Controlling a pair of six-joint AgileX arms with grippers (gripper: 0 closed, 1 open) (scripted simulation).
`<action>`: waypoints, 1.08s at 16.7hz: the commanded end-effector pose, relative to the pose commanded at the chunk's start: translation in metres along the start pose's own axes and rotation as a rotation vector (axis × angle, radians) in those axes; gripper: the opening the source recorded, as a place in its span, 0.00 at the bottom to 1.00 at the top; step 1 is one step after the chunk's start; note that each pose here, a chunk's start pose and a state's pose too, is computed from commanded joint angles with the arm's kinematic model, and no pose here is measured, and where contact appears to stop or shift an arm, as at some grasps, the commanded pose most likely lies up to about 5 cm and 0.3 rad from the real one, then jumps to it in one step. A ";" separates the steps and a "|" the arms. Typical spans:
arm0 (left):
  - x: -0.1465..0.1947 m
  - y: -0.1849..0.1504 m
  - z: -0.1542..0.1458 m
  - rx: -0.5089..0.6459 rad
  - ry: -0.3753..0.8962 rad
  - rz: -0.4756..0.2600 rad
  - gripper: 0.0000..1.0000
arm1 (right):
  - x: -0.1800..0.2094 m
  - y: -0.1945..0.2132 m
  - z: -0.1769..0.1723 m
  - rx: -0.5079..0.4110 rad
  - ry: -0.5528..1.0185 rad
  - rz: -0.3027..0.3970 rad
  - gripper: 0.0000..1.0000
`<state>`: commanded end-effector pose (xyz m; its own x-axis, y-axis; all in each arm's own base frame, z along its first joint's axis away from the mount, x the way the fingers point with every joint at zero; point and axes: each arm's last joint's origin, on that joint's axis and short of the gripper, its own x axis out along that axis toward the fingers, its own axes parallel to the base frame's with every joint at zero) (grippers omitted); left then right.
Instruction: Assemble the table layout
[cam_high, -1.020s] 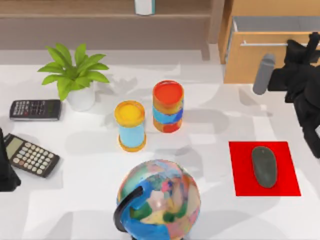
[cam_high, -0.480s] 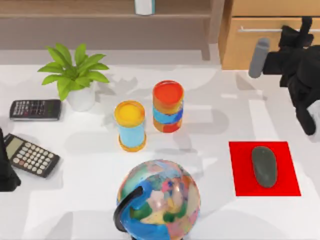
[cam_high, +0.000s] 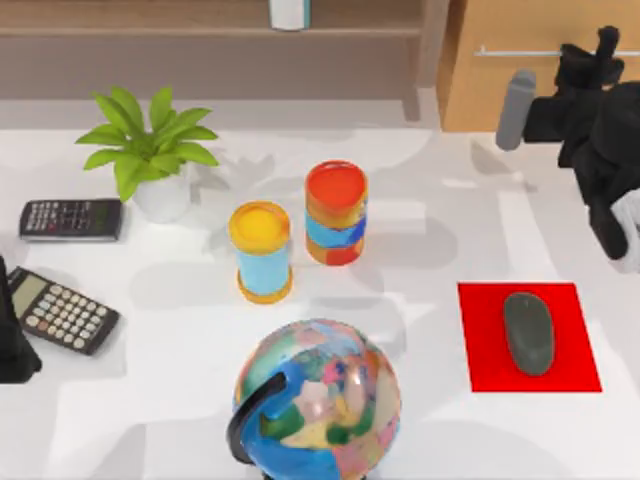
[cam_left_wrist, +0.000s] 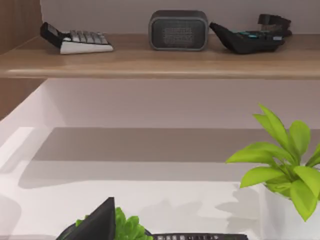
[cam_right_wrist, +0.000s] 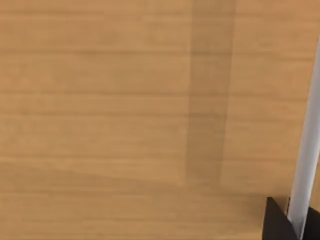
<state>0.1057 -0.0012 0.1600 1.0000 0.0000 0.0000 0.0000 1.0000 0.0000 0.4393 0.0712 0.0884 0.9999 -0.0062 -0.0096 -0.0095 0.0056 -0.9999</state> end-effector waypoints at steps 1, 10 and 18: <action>0.000 0.000 0.000 0.000 0.000 0.000 1.00 | 0.000 0.000 0.000 0.000 0.000 0.000 0.15; 0.000 0.000 0.000 0.000 0.000 0.000 1.00 | 0.000 0.000 0.000 0.000 0.000 0.000 0.83; 0.000 0.000 0.000 0.000 0.000 0.000 1.00 | 0.000 0.000 0.000 0.000 0.000 0.000 1.00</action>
<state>0.1057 -0.0012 0.1600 1.0000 0.0000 0.0000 0.0000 1.0000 0.0000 0.4393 0.0712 0.0884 0.9999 -0.0062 -0.0096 -0.0095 0.0056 -0.9999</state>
